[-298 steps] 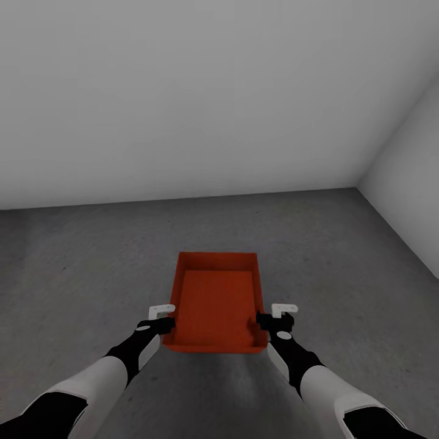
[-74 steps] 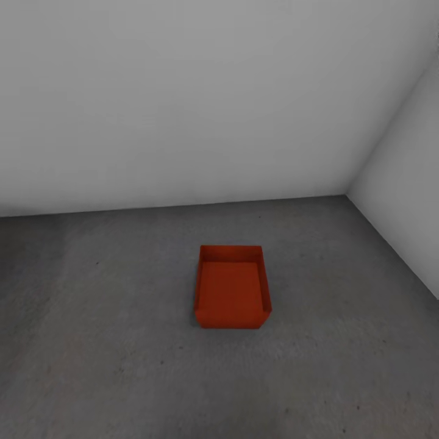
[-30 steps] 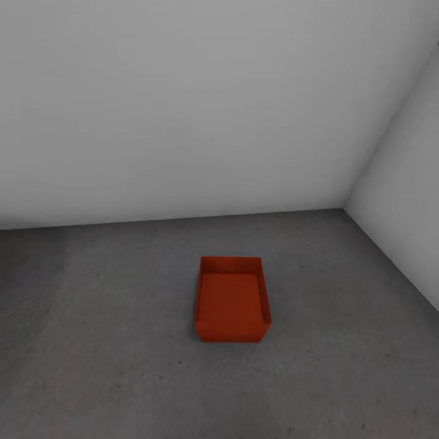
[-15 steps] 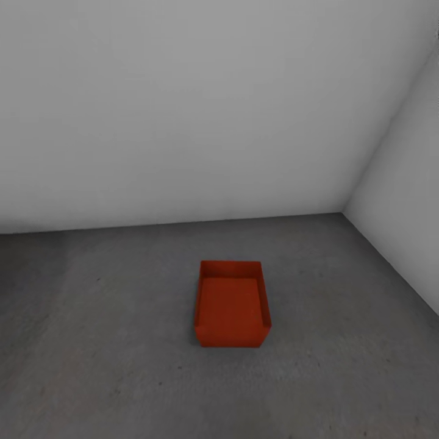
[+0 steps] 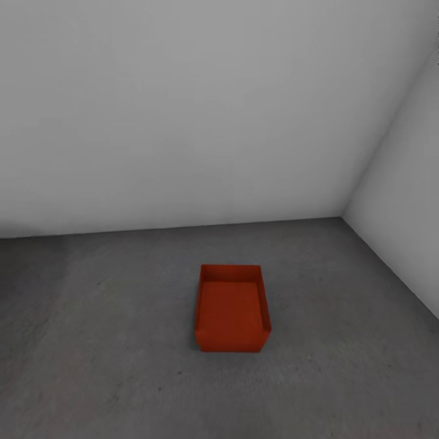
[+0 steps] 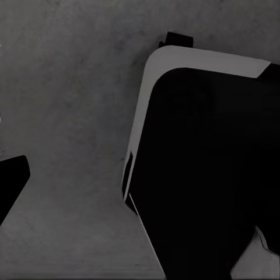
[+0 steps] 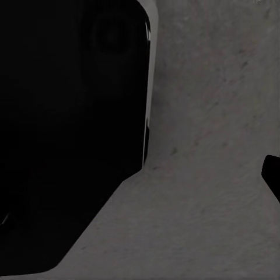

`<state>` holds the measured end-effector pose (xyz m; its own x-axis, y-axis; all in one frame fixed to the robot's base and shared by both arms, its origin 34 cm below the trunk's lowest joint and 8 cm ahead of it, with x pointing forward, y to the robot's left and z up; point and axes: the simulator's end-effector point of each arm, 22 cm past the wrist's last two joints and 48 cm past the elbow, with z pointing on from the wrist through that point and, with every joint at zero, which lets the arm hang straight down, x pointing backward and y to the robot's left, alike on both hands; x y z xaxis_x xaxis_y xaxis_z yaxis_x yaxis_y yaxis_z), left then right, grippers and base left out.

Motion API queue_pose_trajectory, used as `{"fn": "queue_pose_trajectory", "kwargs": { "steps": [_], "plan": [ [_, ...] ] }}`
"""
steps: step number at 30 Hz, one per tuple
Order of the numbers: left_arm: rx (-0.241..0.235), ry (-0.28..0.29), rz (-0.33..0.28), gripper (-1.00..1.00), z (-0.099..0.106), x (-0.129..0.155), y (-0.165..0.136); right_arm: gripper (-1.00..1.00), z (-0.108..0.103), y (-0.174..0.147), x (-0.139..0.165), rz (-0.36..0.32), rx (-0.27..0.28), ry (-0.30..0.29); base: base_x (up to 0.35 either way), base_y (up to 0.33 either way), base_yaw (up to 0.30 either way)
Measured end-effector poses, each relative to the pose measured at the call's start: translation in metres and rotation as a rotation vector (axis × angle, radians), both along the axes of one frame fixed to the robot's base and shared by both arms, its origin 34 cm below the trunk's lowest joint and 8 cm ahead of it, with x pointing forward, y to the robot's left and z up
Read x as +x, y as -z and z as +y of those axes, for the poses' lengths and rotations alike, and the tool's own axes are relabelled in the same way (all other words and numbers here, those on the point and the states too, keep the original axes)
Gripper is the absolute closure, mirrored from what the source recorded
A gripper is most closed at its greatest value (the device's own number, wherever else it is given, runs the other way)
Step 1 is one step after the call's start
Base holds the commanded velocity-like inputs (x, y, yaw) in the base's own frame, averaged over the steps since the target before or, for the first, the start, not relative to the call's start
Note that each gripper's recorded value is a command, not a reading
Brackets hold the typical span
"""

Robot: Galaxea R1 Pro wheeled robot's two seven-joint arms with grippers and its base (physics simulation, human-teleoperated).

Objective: Move the two storage containers from the living room to the garage. In the garage, place one container on the floor and stack the other container on top of it (either order is fine).

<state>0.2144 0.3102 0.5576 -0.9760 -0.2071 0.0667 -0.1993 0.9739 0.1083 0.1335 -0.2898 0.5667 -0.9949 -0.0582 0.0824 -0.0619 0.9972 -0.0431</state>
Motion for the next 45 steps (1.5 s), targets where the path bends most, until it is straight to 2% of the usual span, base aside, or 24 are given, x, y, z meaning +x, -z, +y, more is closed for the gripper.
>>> {"fn": "queue_pose_trajectory", "kwargs": {
  "steps": [8,19,45],
  "plan": [
    [0.007,0.004,-0.011,-1.0,0.0,-0.028,-0.003,-1.0,0.004,0.0,0.006,-0.019,0.004,0.006,0.0,0.0,0.0],
    [0.019,0.018,-0.101,-1.0,0.002,-0.005,-0.005,-1.0,-0.002,-0.002,0.003,-0.024,-0.002,0.004,0.0,0.0,0.0],
    [0.02,0.018,-0.149,-1.0,0.001,0.014,-0.008,-1.0,-0.005,-0.003,0.019,-0.065,-0.005,0.001,0.0,0.0,0.0]
  ]
}}
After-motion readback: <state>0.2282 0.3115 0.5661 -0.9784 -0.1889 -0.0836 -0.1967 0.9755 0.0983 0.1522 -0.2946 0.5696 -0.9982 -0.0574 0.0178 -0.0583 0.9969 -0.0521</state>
